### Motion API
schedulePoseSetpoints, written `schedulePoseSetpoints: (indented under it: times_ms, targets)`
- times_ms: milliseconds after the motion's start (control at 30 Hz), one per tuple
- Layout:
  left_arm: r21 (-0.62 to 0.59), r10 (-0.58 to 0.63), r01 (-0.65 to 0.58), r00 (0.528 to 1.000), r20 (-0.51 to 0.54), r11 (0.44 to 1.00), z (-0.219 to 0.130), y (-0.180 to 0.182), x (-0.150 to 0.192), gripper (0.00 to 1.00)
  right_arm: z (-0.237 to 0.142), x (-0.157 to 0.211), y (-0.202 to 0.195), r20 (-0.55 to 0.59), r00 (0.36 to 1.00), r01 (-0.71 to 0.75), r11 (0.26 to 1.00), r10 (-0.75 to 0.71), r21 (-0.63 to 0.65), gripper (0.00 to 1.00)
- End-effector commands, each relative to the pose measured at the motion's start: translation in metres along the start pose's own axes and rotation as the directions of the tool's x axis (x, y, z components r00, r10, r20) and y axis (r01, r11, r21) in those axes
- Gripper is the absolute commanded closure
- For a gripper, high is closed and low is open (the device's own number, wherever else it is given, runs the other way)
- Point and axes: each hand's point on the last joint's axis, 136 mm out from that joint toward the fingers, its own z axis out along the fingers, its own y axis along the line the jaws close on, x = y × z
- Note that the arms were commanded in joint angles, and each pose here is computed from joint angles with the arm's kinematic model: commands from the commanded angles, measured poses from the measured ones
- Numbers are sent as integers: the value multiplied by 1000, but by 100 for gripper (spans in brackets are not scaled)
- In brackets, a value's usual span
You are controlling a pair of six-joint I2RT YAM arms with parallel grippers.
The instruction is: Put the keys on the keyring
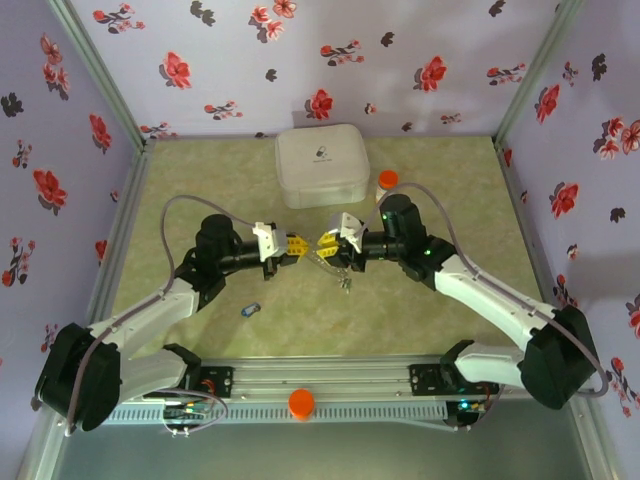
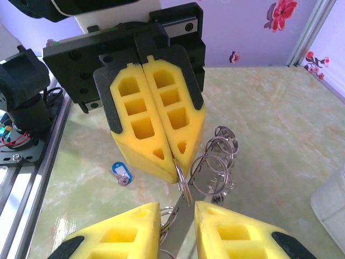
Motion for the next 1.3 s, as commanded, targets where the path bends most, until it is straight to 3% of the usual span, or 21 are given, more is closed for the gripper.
schedulePoseSetpoints:
  times_ms: [0,367,733,800,933,1100,1267]
  targets:
    - [18,34,-35,996,79,999,-4,-3,-22,100,0,-13,-1,42,999,-7,1000,8,-18,76]
    - [58,20,-25,996,86,998,-3,-6,-25,100,3,-17,-3,61,998,-19,999,21,-29,81]
    - [58,-19,14,996,87,998,0,-1,-26,100,5,-26,4,85,996,-15,997,22,-76,100]
    - [41,-36,33,996,77,999,0,3,-24,85,4,-26,5,68,997,-14,997,20,-77,100]
    - [5,-27,27,1000,-5,1000,-7,8,-15,70,-1,-21,6,-48,999,14,999,-16,-51,100]
    - [35,-16,23,983,-185,999,-18,-1,5,68,-7,-10,10,-247,966,58,997,-71,-58,100]
    - [71,-29,47,972,-233,996,-18,-4,6,68,-3,-10,11,-354,929,97,994,-109,-52,100]
